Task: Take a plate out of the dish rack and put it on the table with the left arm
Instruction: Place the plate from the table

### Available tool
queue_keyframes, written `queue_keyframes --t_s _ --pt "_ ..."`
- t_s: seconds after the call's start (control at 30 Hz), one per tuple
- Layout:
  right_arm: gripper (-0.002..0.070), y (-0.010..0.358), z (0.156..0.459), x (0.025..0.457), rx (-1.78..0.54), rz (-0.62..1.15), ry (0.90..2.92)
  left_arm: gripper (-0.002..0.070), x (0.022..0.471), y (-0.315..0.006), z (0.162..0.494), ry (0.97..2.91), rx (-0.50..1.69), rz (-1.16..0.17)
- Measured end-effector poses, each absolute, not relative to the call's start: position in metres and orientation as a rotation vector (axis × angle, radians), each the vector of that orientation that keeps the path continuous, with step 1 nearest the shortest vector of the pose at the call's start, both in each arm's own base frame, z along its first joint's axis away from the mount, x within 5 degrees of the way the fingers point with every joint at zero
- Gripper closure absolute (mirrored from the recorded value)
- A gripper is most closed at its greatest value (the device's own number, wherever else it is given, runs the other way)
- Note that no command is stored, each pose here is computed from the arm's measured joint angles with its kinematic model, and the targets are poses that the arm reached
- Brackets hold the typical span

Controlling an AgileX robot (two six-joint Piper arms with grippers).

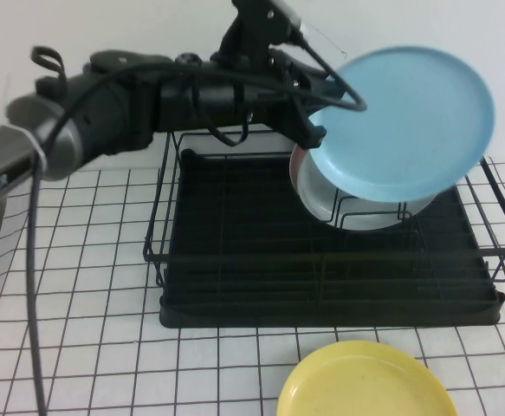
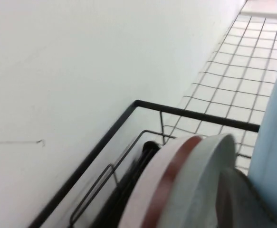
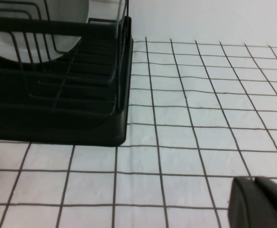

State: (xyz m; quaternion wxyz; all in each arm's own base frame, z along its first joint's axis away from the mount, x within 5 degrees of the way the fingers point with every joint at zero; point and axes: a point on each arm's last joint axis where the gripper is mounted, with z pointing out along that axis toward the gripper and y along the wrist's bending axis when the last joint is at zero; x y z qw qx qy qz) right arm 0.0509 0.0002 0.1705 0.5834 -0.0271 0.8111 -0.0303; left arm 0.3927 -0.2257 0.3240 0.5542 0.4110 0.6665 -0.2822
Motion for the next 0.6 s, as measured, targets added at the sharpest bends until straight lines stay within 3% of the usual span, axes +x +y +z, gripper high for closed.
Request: queue_keyframes --t_s 0.3,0.43,0.6 --pt "0.0678 0.0 0.171 0.051 -0.063 -0.071 1.893 0.0623 0.337 -0.211 0.382 1.723 0.991 -0.868" --pt "0.0678 0.0 0.171 0.051 -0.063 -0.071 1.893 0.0623 0.316 -0.206 0.385 1.905 1.01 -0.974" --pt "0.0678 0.0 0.171 0.051 -0.063 -0.071 1.893 0.0623 0.302 -0.208 0.366 2.094 1.049 -1.056"
